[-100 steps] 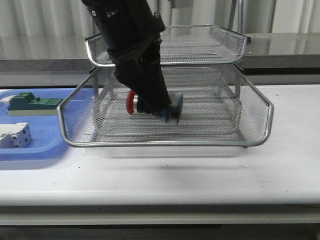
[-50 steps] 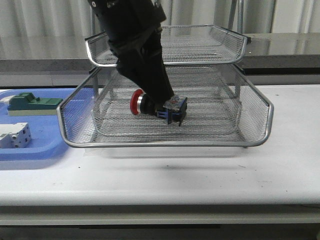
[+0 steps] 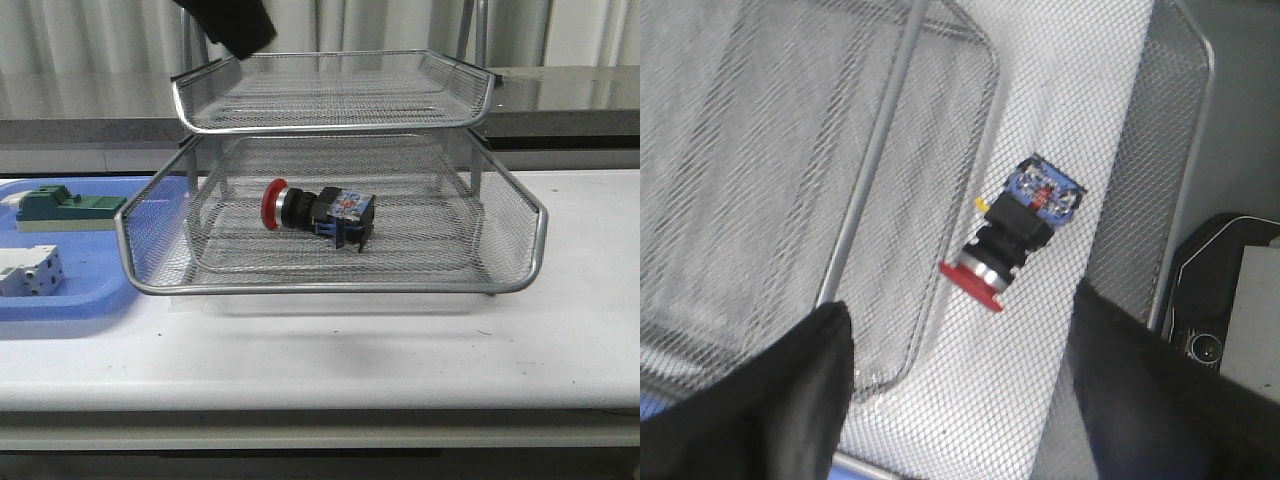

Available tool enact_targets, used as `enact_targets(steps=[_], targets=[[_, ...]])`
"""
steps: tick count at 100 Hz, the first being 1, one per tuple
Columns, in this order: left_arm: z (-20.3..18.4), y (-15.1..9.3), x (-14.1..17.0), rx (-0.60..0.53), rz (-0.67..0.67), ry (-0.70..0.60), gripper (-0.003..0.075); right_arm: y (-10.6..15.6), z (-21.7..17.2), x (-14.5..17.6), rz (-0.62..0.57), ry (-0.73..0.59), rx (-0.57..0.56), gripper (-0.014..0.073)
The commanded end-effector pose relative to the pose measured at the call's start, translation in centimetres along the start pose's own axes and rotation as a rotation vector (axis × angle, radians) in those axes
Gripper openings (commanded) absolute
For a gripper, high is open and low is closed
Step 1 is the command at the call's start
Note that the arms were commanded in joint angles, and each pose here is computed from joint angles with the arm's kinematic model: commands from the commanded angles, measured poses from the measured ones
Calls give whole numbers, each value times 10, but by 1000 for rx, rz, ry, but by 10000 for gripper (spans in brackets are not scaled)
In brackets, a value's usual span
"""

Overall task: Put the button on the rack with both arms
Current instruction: 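Open the left gripper, release the button, and withdraw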

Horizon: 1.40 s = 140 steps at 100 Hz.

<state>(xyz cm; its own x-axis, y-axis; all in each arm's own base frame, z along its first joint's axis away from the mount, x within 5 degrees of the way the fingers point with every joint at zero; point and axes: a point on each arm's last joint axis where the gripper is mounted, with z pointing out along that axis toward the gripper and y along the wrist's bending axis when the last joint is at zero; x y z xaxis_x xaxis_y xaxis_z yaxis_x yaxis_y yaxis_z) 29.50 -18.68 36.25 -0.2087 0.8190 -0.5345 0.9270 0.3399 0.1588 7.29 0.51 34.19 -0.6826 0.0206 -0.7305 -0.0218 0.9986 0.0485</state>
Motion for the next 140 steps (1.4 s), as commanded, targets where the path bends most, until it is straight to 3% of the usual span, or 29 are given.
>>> enact_targets(steps=[1, 26, 47, 87, 106, 124, 140], targets=[[-41, 2, 1, -75, -49, -88, 439, 0, -8, -11, -2, -82, 4, -70], [-78, 10, 52, -194, -193, -78, 439, 0, -8, -11, -2, -82, 4, -70], [-111, 1, 94, -399, -340, -169, 439, 0, -8, -11, -2, -82, 4, -70], [-138, -73, 148, -778, -433, -507, 439, 0, -8, -11, -2, -82, 4, -70], [-130, -110, 176, -876, -489, -661, 439, 0, -8, -11, -2, -82, 4, -70], [-123, -135, 203, -976, -620, -876, 439, 0, -8, -11, -2, -82, 4, -70], [-110, -145, 221, -1025, -677, -930, 439, 0, -8, -11, -2, -82, 4, -70]])
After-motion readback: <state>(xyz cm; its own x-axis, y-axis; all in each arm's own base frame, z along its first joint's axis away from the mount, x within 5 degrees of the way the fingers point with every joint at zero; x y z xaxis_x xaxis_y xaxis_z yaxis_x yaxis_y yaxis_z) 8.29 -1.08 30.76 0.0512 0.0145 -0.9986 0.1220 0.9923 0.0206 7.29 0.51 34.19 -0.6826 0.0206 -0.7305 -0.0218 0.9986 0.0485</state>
